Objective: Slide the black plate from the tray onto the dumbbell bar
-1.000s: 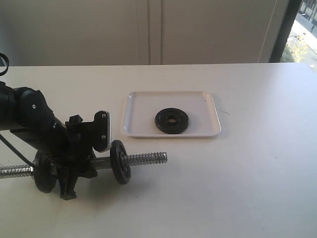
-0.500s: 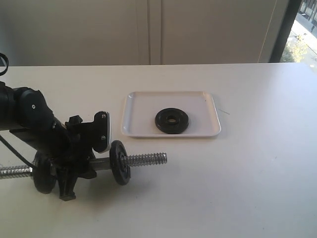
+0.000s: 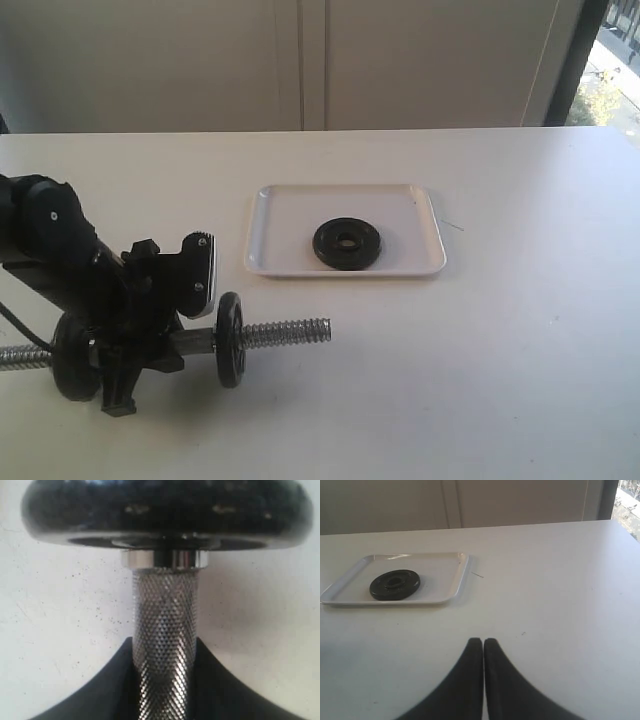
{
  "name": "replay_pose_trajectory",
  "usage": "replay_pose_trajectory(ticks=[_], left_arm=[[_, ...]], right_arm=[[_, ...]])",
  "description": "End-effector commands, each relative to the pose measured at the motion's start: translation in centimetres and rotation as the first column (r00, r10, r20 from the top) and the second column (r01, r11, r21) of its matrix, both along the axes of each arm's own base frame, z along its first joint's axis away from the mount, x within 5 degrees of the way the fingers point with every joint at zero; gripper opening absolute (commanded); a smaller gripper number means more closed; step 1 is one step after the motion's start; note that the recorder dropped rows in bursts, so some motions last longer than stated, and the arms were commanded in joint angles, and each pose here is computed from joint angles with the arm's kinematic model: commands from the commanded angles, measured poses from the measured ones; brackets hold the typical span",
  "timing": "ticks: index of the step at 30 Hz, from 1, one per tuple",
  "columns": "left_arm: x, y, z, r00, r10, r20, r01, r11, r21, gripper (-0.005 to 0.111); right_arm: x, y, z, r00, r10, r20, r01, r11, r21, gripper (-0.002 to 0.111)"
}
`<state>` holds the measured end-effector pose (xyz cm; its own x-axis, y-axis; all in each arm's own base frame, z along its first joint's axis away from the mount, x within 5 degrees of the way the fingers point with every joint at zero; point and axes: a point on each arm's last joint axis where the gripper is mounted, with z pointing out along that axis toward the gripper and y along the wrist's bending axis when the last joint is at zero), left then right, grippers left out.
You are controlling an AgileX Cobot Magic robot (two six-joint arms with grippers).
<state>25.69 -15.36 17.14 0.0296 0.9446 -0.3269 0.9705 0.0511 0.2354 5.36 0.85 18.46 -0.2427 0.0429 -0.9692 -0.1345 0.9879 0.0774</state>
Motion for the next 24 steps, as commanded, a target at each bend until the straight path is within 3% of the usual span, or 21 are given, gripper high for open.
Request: replay_pose_trajectory(ticks=[1, 24], left_arm=[[0.0, -0.3, 2.5, 0.997, 0.043, 0.069, -0.038, 0.996, -0.081, 0.000], [-0.4, -0.2, 4.3, 0.992, 0.059, 0.115, -0.044, 0.991, -0.127, 0.000]], right_arm=[[0.0, 0.0, 0.0, 1.000, 0.002, 0.011, -0.002, 1.000, -0.002, 0.001], [0.0, 0.0, 0.0, 1.000, 0.002, 0.011, -0.002, 1.000, -0.002, 0.001]])
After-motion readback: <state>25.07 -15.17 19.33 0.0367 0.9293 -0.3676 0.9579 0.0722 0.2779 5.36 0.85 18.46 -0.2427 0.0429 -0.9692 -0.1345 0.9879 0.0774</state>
